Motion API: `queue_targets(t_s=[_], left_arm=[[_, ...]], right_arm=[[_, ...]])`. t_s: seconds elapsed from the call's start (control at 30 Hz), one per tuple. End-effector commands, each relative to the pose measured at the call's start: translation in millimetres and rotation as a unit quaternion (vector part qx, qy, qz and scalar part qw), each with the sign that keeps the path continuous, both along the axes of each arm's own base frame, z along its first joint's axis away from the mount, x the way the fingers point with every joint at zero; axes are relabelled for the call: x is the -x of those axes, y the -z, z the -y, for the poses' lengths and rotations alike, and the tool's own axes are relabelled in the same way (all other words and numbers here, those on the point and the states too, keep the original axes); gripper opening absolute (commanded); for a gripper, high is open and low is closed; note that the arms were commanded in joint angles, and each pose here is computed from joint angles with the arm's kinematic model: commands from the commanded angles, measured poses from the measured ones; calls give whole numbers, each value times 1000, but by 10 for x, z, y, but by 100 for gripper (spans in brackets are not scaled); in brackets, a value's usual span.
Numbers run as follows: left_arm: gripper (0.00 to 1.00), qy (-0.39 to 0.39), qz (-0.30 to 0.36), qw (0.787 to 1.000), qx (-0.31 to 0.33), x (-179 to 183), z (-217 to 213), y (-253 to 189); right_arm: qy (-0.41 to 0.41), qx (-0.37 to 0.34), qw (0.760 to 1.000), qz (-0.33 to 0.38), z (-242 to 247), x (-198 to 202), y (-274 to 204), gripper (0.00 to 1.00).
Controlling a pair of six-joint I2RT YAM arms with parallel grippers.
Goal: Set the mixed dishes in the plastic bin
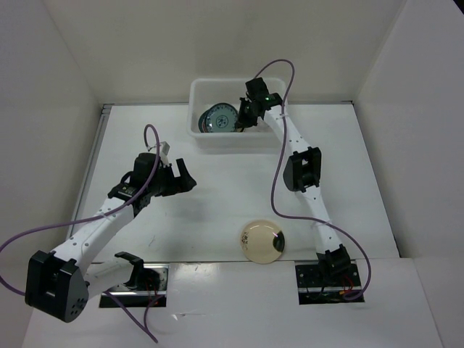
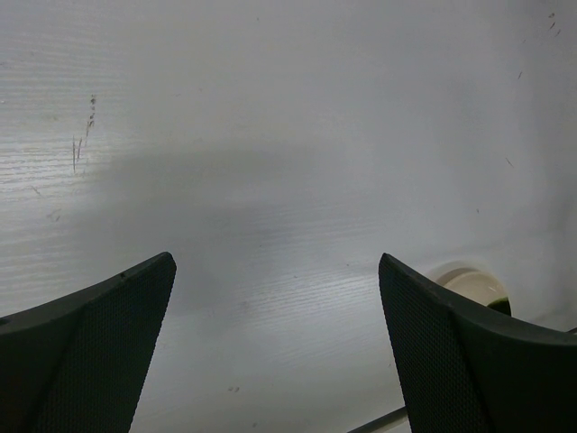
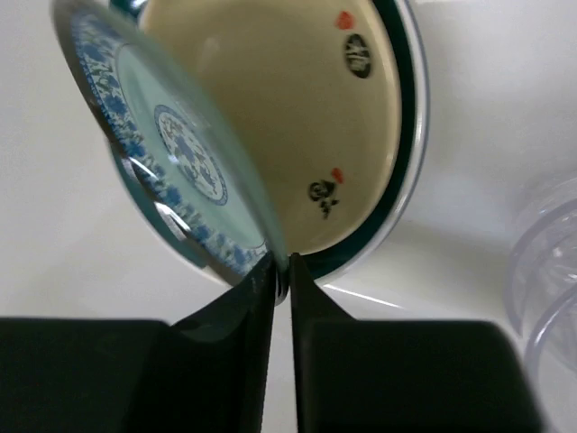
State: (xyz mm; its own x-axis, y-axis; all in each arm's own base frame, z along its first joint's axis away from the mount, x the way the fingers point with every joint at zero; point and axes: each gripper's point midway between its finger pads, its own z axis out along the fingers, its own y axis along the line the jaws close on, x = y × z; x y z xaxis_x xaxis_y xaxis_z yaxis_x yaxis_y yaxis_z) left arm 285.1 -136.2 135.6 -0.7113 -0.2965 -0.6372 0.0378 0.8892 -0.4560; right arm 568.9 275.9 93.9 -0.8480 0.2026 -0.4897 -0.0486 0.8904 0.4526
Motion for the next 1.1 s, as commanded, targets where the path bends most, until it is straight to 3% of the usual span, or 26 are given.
queue_targets(t_s=[0.0,0.17,0.3,0.4,0.57,0.73,0.77,0.8,0.83,0.87,0.93,0.97,1.03,1.07], left_arm=[[100,-1,22,1000,3,-54,-8,-137],[100,-5,23,1000,0,-61,-22,-134],[100,-5,23,1000,0,-61,-22,-134],[100,-5,23,1000,0,-61,-22,-134],[100,-1,27,1000,4,-69,-3,-153],[100,2,35,999,10,-53,9,-215],[100,2,35,999,10,-53,9,-215],[100,7,39,999,15,-58,32,-234],[100,11,38,999,18,-48,48,-237],[100,11,38,999,18,-48,48,-237],[100,15,33,999,19,-44,63,-212],[100,15,33,999,19,-44,63,-212],[100,15,28,999,18,-48,65,-185],[100,15,28,999,18,-48,65,-184]], right_arm=[[19,19,999,17,74,-132,92,17],[19,14,999,31,65,-156,-52,47],[24,14,998,60,106,-162,-401,48],[22,-2,994,106,127,-117,-997,49],[26,-17,982,184,306,236,-2152,62],[58,20,984,170,640,678,-2165,68],[57,42,989,129,715,827,-1779,70],[72,35,985,154,812,980,-2013,70],[82,36,986,138,865,1098,-1926,70],[87,54,991,90,975,1278,-1531,70],[102,38,992,67,1051,1602,-1467,70],[99,48,994,20,1097,1834,-1088,71],[105,44,993,-7,1171,2137,-964,71],[114,56,991,-50,1245,2362,-660,71]])
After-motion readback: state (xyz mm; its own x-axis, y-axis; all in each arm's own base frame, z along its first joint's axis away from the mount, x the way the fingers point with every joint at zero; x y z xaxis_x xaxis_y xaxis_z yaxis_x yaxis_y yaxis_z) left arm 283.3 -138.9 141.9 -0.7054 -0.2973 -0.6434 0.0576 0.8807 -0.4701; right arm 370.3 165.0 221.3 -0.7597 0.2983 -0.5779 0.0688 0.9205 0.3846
